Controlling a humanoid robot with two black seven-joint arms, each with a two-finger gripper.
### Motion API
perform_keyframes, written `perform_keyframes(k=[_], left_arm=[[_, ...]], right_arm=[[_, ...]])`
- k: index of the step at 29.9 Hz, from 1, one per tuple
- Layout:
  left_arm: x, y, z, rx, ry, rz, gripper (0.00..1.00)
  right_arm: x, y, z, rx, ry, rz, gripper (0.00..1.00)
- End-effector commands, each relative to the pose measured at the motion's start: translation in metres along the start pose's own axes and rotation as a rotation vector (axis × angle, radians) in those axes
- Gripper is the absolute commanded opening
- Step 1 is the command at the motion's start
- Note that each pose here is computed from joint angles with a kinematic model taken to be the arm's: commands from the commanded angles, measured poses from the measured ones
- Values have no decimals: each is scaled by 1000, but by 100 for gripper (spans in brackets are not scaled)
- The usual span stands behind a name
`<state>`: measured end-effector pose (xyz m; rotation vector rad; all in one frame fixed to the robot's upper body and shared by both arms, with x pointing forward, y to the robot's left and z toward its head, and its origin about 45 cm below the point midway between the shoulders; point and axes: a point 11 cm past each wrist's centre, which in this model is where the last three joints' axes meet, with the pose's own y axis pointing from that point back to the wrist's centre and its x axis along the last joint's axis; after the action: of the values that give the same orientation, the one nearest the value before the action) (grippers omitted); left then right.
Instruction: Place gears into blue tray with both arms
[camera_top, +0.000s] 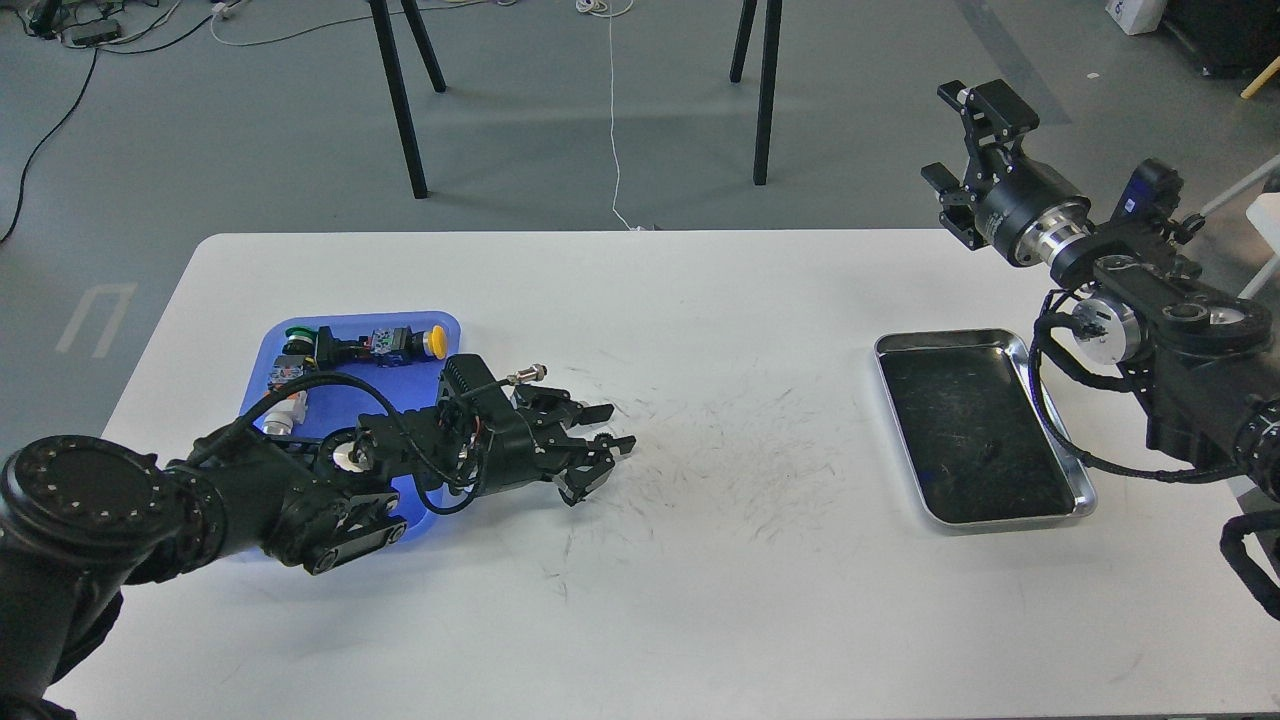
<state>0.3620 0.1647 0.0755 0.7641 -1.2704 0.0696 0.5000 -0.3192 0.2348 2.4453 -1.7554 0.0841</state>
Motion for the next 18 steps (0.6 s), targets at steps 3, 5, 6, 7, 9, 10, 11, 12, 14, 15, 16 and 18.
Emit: perform_keyframes(k=[3, 5, 6, 7, 9, 10, 11, 12, 14, 15, 16, 18], left_arm=[[-10, 4, -2, 6, -10, -28, 47], [-15, 5, -1, 3, -9, -38, 47], [-16, 6, -1, 3, -10, -40, 47], [-17, 6, 0, 2, -8, -39, 47], [-17, 6, 0, 3, -8, -40, 47], [-19, 6, 2, 0, -3, -42, 46], [-19, 6, 2, -1, -4, -41, 46], [-19, 6, 2, 1, -4, -41, 45], [-18, 6, 1, 2, -9, -34, 43], [-17, 6, 1, 1, -15, -22, 41], [-16, 7, 0, 3, -19, -24, 39], [-17, 7, 0, 1, -22, -26, 37]], right_arm=[[-1, 0, 0, 0, -1, -2, 98], [-1, 0, 0, 0, 0, 0, 98], [0, 0, 0, -1, 1, 2, 98], [2, 0, 1, -2, 3, 7, 98], [3, 0, 0, -1, 5, 11, 98], [2, 0, 0, -1, 4, 9, 98], [2, 0, 0, -1, 4, 9, 98], [2, 0, 0, -1, 4, 9, 98], [1, 0, 1, -2, 3, 8, 98], [1, 0, 1, -3, 4, 7, 98], [2, 0, 1, -3, 5, 9, 98], [1, -1, 0, -1, 4, 8, 98]])
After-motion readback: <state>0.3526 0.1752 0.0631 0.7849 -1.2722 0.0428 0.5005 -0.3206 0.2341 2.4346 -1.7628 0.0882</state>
